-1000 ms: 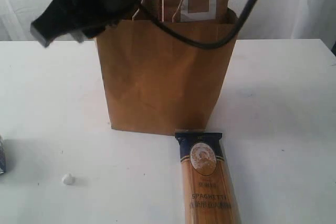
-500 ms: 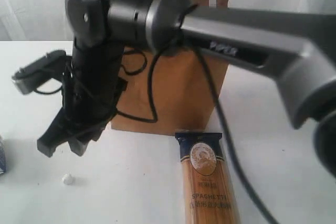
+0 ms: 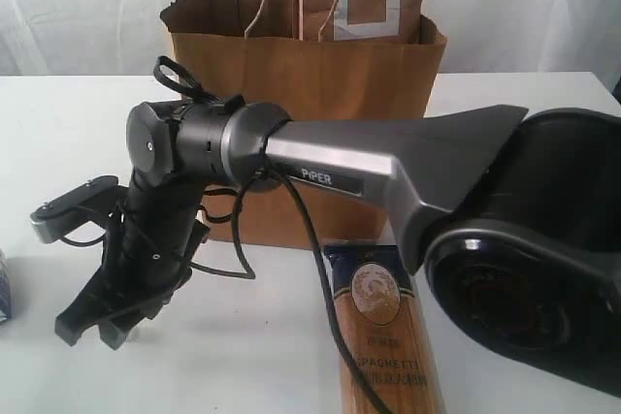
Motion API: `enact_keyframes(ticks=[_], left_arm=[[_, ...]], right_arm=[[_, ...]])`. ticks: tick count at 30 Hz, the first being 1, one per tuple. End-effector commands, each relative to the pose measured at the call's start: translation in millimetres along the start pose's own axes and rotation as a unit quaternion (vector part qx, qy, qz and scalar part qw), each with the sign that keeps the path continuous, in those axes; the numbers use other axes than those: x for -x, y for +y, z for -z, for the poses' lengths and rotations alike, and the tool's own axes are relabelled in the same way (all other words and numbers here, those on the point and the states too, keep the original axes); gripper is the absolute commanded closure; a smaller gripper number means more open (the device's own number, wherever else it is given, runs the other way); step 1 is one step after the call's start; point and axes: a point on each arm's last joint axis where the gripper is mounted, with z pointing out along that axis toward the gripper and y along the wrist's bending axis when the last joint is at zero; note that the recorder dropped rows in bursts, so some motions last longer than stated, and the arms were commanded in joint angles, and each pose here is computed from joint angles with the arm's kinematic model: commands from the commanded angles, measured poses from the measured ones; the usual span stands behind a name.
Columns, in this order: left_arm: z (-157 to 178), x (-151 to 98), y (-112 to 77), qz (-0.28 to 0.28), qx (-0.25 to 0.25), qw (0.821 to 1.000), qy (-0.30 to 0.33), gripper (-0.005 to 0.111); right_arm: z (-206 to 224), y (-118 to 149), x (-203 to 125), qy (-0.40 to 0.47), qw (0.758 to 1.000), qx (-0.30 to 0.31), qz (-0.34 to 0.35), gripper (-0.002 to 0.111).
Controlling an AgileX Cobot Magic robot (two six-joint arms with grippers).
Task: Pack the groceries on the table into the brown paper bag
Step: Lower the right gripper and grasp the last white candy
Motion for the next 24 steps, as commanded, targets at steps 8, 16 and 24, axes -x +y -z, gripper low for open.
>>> enact_keyframes(ticks=[8, 16, 24], left_arm=[[0, -1, -0.3, 0.005, -0.004, 1.0, -0.001, 0.107], [0, -1, -0.3, 0.005, -0.004, 1.0, -0.001, 0.107], [0, -1, -0.3, 0.005, -0.004, 1.0, -0.001, 0.107]], right_arm=[[-14, 5, 7, -0.029, 0.996, -0.067, 0.059, 0.061], [-16, 4, 6, -0.021, 0.994, -0.077, 0.068, 0.07], [0, 14, -4, 0.034, 0.995, -0.057, 0.068, 0.108]])
